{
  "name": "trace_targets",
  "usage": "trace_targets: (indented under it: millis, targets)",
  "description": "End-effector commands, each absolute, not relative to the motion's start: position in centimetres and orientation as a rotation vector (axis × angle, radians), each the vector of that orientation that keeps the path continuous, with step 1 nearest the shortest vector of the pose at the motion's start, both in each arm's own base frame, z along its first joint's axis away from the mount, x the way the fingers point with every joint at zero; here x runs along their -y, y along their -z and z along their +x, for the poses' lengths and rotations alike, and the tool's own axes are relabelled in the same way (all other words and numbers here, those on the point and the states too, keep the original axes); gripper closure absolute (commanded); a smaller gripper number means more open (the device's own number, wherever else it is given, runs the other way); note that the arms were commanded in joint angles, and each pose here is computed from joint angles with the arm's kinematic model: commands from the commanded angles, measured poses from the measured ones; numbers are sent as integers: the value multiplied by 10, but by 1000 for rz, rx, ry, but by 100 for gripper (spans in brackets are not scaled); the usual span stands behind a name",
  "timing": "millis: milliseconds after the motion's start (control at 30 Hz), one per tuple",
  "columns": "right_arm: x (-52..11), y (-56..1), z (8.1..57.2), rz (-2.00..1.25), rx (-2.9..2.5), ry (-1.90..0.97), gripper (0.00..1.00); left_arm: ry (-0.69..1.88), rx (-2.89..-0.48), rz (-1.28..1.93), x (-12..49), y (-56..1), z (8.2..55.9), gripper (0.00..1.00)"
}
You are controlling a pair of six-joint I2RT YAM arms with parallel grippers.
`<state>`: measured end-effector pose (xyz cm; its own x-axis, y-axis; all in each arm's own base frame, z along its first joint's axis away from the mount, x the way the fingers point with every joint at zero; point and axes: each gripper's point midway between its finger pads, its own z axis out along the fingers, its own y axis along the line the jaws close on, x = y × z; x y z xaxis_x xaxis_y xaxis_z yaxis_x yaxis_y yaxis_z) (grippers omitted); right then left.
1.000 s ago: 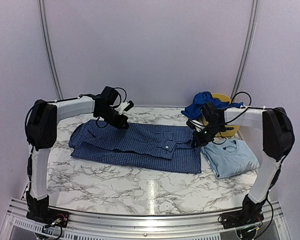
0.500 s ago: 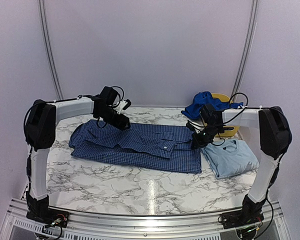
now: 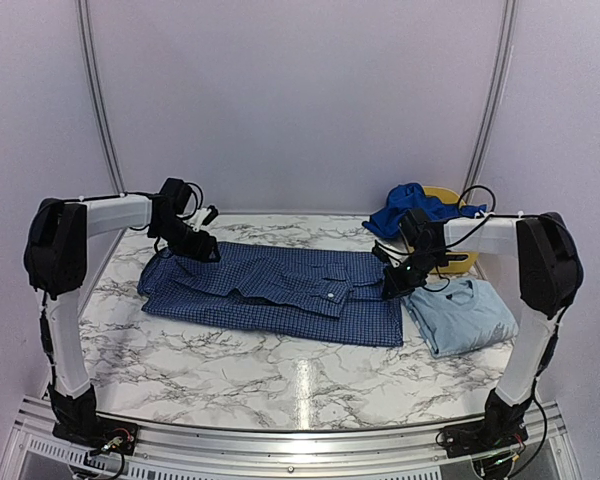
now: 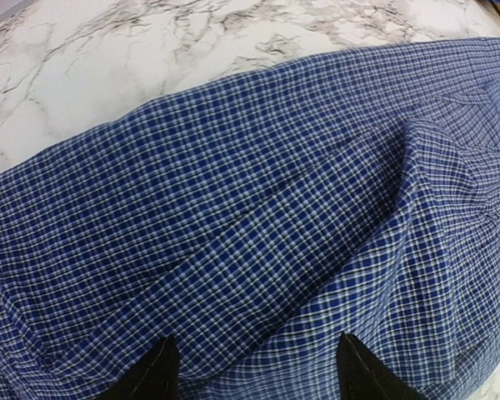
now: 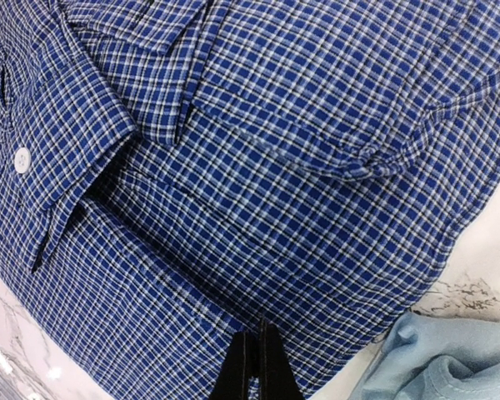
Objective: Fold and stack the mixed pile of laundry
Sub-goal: Smooth out the rectangle-folded shirt at the center of the board, then rotate the rectangle-folded shirt at the center of the board.
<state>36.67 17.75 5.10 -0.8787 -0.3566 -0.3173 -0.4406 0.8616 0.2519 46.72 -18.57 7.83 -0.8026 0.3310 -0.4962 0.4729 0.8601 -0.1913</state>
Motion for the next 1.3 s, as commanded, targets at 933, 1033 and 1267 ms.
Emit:
trace_targets:
  millis: [933,1033,1267]
  targets:
    - [-173,-41,369,-553,-2804,-457,100,271,-2491,757,193,-96,489,100]
    - [-175,-40,371,-546,-2808,-462,100,237,-2520,729,188,-87,490,77]
    - [-159,-71,389,-518,-2767,-297,61,167,-2500,491,163,-119,468,21]
